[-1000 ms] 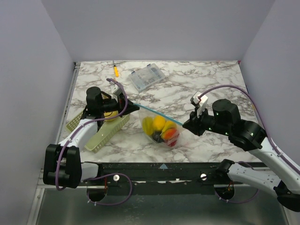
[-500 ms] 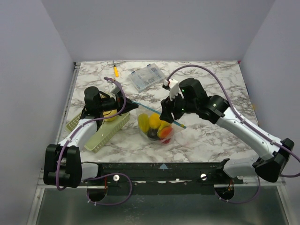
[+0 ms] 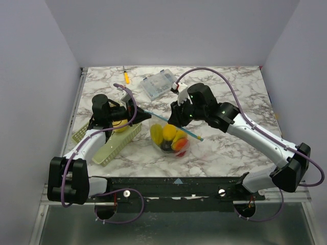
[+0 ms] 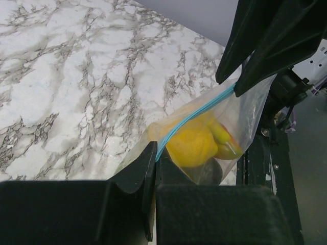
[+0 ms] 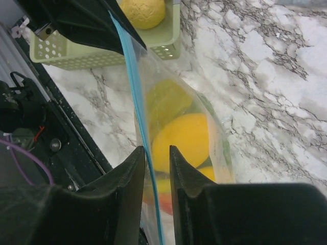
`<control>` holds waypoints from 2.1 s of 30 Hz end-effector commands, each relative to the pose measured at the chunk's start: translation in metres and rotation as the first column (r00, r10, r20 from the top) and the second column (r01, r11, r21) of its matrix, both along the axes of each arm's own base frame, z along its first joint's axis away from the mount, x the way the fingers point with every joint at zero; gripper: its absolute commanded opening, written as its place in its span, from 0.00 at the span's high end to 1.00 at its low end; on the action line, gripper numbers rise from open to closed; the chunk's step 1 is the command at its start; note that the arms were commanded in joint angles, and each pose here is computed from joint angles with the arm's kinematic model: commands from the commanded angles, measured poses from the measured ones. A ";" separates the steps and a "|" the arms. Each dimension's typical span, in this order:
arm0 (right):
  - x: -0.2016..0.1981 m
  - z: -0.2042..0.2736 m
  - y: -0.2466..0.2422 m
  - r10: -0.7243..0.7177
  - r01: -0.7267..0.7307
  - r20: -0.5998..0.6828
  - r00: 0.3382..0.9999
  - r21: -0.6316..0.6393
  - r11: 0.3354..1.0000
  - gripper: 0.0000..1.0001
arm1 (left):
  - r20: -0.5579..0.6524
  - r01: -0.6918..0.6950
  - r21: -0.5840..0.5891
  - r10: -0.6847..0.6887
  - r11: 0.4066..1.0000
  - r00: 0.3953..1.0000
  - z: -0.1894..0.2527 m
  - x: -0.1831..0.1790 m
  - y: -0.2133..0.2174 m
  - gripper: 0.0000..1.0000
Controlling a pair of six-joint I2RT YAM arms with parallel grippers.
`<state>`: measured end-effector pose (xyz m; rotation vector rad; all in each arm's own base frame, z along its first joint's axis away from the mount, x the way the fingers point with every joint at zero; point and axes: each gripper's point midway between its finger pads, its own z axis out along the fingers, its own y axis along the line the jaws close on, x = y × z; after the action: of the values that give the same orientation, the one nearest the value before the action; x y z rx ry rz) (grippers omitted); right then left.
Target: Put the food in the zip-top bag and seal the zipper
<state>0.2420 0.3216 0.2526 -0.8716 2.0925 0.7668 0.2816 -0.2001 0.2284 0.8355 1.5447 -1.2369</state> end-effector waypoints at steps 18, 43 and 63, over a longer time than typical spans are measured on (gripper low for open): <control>0.056 -0.015 -0.101 -0.577 0.578 0.114 0.809 0.025 0.816 1.00 | 0.144 -0.244 -0.034 0.247 0.969 0.958 0.056 0.013 0.009 0.01; 0.046 -0.125 -0.414 -0.993 0.979 0.007 -0.119 -0.166 -0.118 0.99 | 0.120 -0.243 -0.050 0.248 0.969 0.961 0.078 -0.026 -0.033 0.02; 0.044 -0.048 -0.427 -0.991 0.989 0.063 -0.116 -0.082 -0.121 0.38 | -0.037 -0.388 -0.058 0.387 0.920 0.922 0.100 -0.016 -0.021 0.01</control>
<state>0.2810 -0.1161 0.1526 1.0189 2.0637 -0.3431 0.2568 -0.2291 0.2985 0.5991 1.5343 -1.0143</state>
